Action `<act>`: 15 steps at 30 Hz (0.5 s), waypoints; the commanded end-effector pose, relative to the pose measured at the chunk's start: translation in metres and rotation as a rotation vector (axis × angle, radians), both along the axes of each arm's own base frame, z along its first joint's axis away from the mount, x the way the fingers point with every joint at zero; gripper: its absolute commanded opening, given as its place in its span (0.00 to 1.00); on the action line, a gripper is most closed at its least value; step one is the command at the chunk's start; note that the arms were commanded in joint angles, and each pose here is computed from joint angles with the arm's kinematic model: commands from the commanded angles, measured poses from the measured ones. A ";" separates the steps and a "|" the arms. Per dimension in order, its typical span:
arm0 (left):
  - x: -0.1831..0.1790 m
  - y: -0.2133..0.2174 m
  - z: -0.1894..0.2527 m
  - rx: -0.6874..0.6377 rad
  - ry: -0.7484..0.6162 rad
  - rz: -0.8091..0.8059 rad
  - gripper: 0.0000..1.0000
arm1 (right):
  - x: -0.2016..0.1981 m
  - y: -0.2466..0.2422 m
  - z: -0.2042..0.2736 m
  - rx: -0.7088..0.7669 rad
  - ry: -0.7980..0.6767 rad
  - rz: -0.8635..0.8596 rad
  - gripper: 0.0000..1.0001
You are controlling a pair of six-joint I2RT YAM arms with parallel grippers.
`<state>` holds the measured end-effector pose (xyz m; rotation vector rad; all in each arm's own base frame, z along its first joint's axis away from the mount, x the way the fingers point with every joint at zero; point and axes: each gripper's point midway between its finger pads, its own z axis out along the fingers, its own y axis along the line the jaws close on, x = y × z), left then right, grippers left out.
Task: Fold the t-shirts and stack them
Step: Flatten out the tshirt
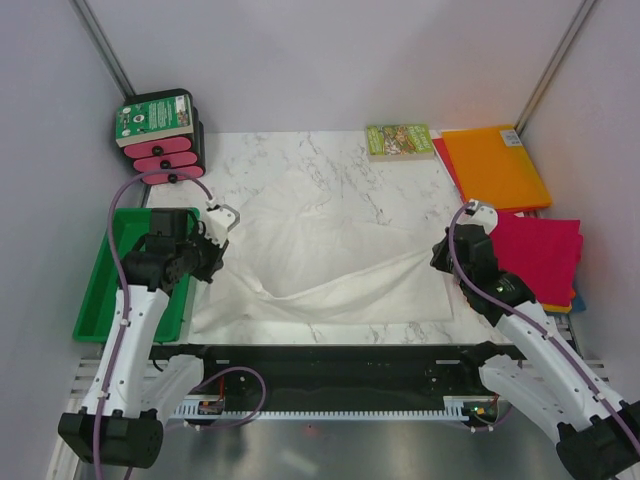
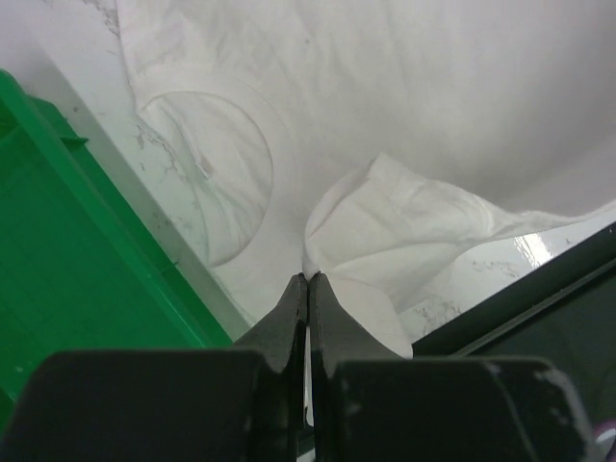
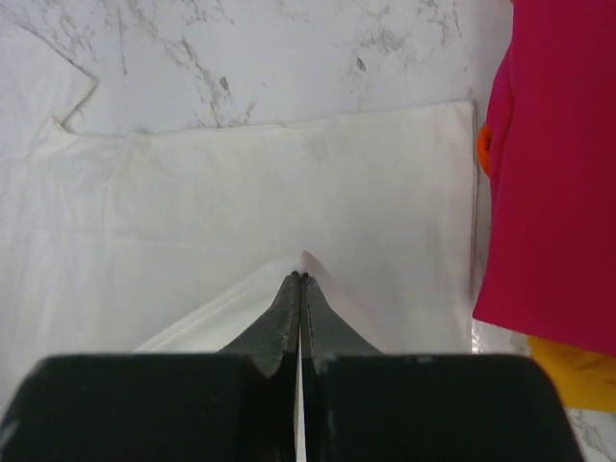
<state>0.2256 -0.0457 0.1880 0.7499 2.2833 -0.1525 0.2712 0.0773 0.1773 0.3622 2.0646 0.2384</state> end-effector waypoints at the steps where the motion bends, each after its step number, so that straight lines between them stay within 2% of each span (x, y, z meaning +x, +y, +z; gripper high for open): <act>1: -0.030 -0.001 -0.015 0.023 0.061 -0.078 0.02 | -0.018 -0.001 -0.021 0.026 0.054 -0.008 0.00; 5: -0.042 -0.003 -0.013 0.006 0.064 -0.080 0.02 | -0.025 -0.003 -0.024 0.028 0.066 -0.004 0.00; 8: -0.028 -0.003 0.025 -0.019 -0.072 -0.032 0.02 | -0.017 -0.008 0.007 -0.016 -0.008 -0.001 0.00; 9: -0.020 -0.004 0.041 -0.042 -0.111 -0.007 0.02 | -0.004 -0.014 0.042 -0.043 -0.074 -0.035 0.00; 10: -0.003 -0.004 0.086 -0.055 -0.237 0.007 0.02 | 0.005 -0.015 0.064 -0.065 -0.106 -0.038 0.00; 11: 0.009 0.001 0.111 -0.058 -0.291 0.060 0.02 | 0.019 -0.013 0.074 -0.133 -0.093 -0.019 0.00; 12: 0.031 0.003 0.124 -0.057 -0.292 0.090 0.02 | 0.032 -0.010 0.138 -0.105 -0.206 -0.031 0.00; 13: 0.044 0.004 0.191 -0.077 -0.445 0.104 0.02 | 0.040 -0.007 0.164 -0.105 -0.241 -0.027 0.00; 14: 0.052 0.004 0.219 -0.098 -0.496 0.125 0.02 | 0.058 0.002 0.175 -0.120 -0.234 -0.014 0.00; 15: 0.079 0.002 0.231 -0.109 -0.488 0.138 0.02 | 0.061 0.004 0.240 -0.079 -0.356 -0.014 0.00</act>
